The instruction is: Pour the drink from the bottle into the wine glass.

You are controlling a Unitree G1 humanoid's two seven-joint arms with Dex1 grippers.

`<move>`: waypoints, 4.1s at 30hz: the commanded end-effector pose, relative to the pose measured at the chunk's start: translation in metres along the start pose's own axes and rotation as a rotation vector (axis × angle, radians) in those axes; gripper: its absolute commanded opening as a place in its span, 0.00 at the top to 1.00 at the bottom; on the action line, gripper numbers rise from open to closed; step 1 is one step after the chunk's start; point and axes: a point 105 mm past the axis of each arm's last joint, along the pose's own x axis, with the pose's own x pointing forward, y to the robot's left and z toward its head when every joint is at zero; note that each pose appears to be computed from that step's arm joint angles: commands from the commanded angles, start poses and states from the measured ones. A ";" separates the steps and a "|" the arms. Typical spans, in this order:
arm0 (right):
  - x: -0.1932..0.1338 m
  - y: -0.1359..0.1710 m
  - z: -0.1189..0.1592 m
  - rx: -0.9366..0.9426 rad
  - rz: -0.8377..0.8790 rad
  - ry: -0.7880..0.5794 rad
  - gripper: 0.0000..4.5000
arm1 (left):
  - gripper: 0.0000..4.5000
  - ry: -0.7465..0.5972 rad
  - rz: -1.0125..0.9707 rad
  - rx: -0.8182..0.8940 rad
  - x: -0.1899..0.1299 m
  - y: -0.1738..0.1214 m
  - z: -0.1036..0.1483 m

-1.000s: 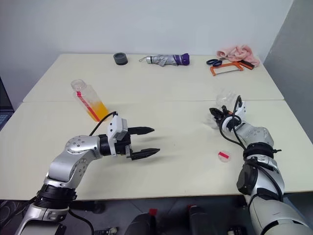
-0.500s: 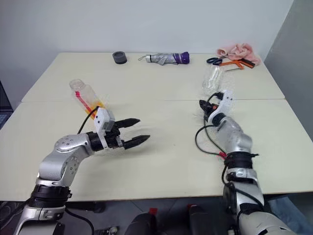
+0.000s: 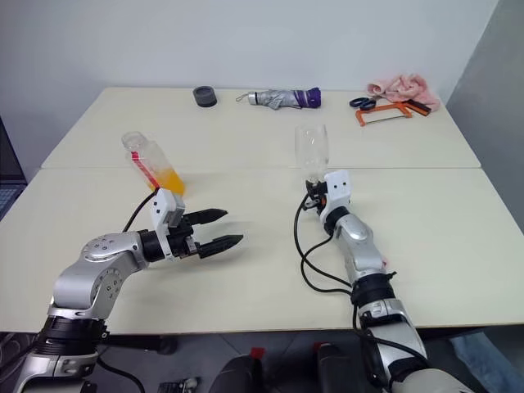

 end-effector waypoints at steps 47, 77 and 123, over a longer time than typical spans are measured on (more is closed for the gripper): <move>0.018 0.067 -0.024 -0.104 0.307 -0.008 0.96 | 0.00 -0.125 0.202 0.228 -0.048 -0.012 0.064; -0.023 0.048 -0.034 -0.158 0.365 0.041 0.01 | 0.00 -0.178 0.236 0.245 -0.032 -0.001 0.064; -0.120 0.094 0.070 -0.171 0.695 -0.021 0.01 | 0.00 -0.165 0.907 0.122 -0.077 0.118 0.015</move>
